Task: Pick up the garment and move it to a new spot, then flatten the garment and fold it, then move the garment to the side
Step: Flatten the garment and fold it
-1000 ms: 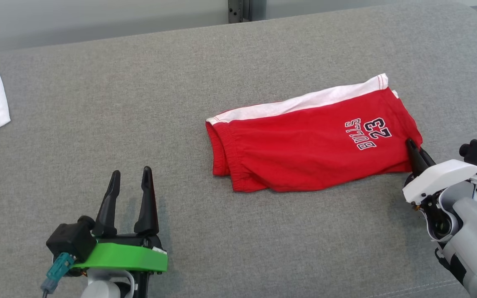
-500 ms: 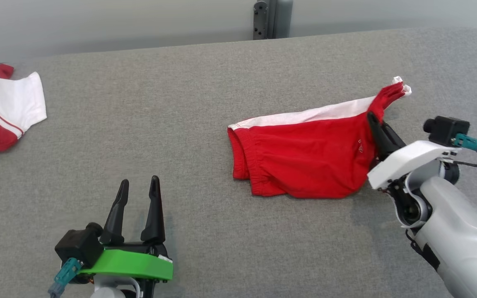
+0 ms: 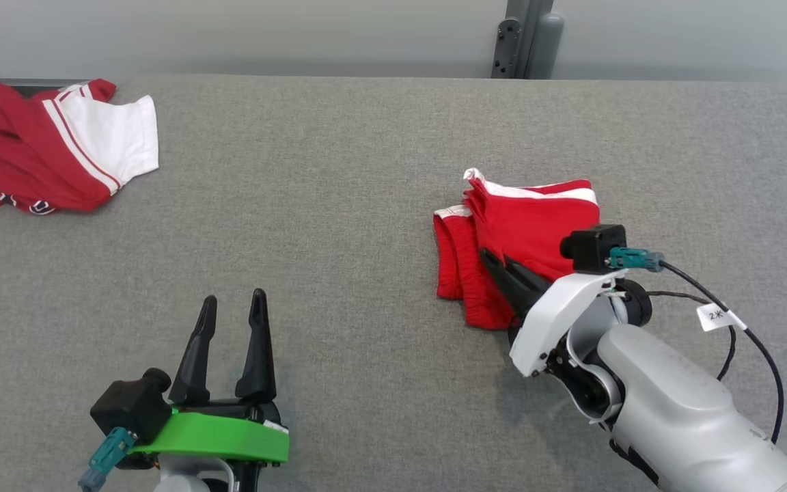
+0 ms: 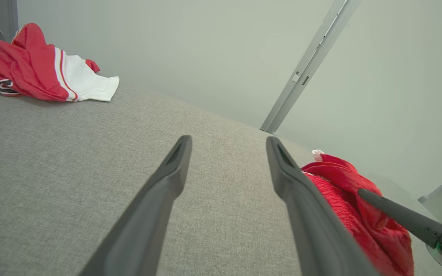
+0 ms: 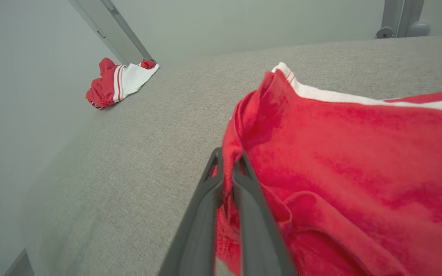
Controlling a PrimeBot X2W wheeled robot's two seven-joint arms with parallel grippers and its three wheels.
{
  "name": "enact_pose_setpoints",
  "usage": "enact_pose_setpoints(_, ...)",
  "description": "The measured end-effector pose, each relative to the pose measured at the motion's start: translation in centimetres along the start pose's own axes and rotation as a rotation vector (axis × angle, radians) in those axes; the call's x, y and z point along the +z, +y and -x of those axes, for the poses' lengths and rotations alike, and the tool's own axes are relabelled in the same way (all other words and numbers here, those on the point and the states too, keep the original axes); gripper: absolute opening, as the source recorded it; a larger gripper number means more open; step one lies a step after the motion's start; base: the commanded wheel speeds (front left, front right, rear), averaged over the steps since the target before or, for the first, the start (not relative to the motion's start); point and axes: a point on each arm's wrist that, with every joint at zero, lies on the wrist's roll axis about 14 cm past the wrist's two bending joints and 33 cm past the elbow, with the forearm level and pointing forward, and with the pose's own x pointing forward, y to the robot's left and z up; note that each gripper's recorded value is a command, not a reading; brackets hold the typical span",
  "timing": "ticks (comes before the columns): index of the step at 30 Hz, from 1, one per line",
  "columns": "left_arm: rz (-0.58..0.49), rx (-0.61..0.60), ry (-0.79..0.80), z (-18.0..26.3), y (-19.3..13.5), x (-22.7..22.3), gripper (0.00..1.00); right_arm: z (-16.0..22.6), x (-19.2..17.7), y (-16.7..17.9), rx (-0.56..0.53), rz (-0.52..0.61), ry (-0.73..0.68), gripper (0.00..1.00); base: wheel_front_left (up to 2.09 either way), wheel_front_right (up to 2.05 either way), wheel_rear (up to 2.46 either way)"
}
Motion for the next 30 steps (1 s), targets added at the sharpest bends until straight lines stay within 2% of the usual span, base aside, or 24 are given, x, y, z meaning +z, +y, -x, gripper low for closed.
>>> enact_pose_setpoints(4,0.003,0.017,-0.003,0.1,0.5,0.1,1.00,-0.4,-1.0,1.0,0.029,0.000,0.027,0.00,0.00,0.00,0.00)
enact_pose_setpoints(5,0.011,0.018,-0.001,0.0,0.4,0.0,1.00,-0.3,-1.7,0.8,0.029,0.042,0.052,0.00,0.00,0.00,0.00)
enact_pose_setpoints(10,0.013,0.015,0.002,-0.2,0.3,-0.1,1.00,-0.2,-2.2,0.9,0.033,0.078,0.060,0.00,0.00,0.00,0.00)
enact_pose_setpoints(11,0.013,0.013,0.002,-0.2,0.2,-0.1,1.00,-0.3,-2.1,1.2,0.039,0.076,0.051,0.25,0.00,0.00,0.00)
enact_pose_setpoints(13,0.014,0.009,0.004,-0.3,0.1,-0.2,1.00,-0.2,-2.1,1.7,0.054,0.066,0.046,1.00,0.00,0.00,0.00)
enact_pose_setpoints(17,0.017,-0.003,0.010,-0.5,-0.2,-0.4,1.00,0.2,-1.5,2.4,0.073,0.043,0.013,1.00,0.00,0.00,0.00)
enact_pose_setpoints(22,0.022,-0.030,0.023,-0.7,-1.1,-0.9,1.00,1.2,0.1,1.2,0.046,0.020,-0.056,1.00,0.00,0.00,0.00)
enact_pose_setpoints(30,0.027,-0.061,0.043,-0.8,-2.2,-1.6,1.00,2.9,2.8,-3.0,-0.070,0.017,-0.158,1.00,0.00,0.00,0.00)
